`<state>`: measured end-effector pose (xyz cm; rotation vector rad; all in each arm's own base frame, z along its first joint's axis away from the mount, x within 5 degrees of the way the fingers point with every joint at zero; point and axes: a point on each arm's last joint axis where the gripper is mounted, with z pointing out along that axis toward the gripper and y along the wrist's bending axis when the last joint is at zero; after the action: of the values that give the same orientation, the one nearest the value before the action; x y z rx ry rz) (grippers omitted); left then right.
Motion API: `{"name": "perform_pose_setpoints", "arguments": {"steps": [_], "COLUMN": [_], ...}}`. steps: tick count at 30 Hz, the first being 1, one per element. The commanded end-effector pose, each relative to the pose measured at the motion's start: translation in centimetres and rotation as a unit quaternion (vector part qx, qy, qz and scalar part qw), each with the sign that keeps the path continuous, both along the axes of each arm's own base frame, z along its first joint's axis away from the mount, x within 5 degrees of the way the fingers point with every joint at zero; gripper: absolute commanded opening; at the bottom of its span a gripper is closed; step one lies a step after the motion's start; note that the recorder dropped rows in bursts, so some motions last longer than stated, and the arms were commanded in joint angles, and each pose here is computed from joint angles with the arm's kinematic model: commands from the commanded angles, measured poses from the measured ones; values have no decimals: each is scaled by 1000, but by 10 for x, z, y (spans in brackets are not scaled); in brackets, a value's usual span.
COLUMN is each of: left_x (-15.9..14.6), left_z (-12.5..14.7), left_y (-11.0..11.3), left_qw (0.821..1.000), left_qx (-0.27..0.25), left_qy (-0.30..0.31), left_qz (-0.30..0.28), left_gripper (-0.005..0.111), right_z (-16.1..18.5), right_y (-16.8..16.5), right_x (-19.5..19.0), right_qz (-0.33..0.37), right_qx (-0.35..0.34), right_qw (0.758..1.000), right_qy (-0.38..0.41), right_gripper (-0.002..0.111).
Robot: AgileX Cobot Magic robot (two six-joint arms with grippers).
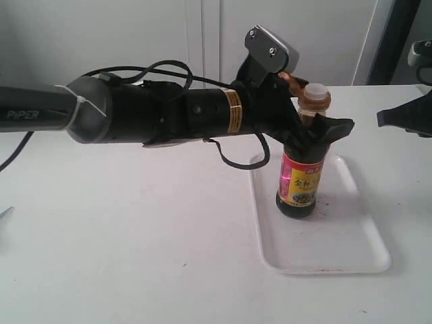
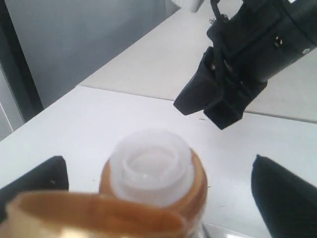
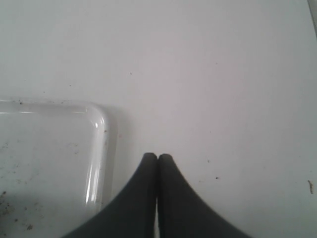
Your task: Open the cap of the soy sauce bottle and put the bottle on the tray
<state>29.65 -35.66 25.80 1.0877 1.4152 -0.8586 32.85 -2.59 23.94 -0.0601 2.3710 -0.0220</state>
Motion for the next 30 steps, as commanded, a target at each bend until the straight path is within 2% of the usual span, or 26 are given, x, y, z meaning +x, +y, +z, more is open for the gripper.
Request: {"name": "perform_pose_setpoints", "arguments": {"steps": [1,10,14,16,17,19,24,26,30], "left_x": [-8,-17,-17,-17,-18,-19,-26,-28,-30], "left_z": [24,73,92,98,100,103,103,103,104], "left_y": [3,23,40,46,49,55,71,77,95], "left_qw": [1000,998,993,990,989,987,980,975,960], "left_qx": [-17,-25,7,20,24,34,65,78,111], "left_qy": [-17,-55,-60,-64,-65,-66,-81,-83,-87], "left_qz": [-5,35,99,121,129,146,173,189,242], "left_gripper": [105,105,104,98,93,76,19,3,0], "right_z": [0,0,0,0,0,0,0,0,0], "right_y": [-1,-1,-1,-1,-1,-1,-1,-1,-1], "right_x": [1,1,1,1,1,1,0,0,0], "right_qz": [-5,-4,-4,-4,-4,-4,-4,-4,-4], "right_qx": [2,3,3,3,3,3,3,3,3], "right_qw": [1000,1000,1000,1000,1000,1000,1000,1000,1000], "right_qy": [-4,-2,-1,-1,-1,-1,0,0,1], "right_gripper": [0,0,0,0,0,0,0,0,0]}}
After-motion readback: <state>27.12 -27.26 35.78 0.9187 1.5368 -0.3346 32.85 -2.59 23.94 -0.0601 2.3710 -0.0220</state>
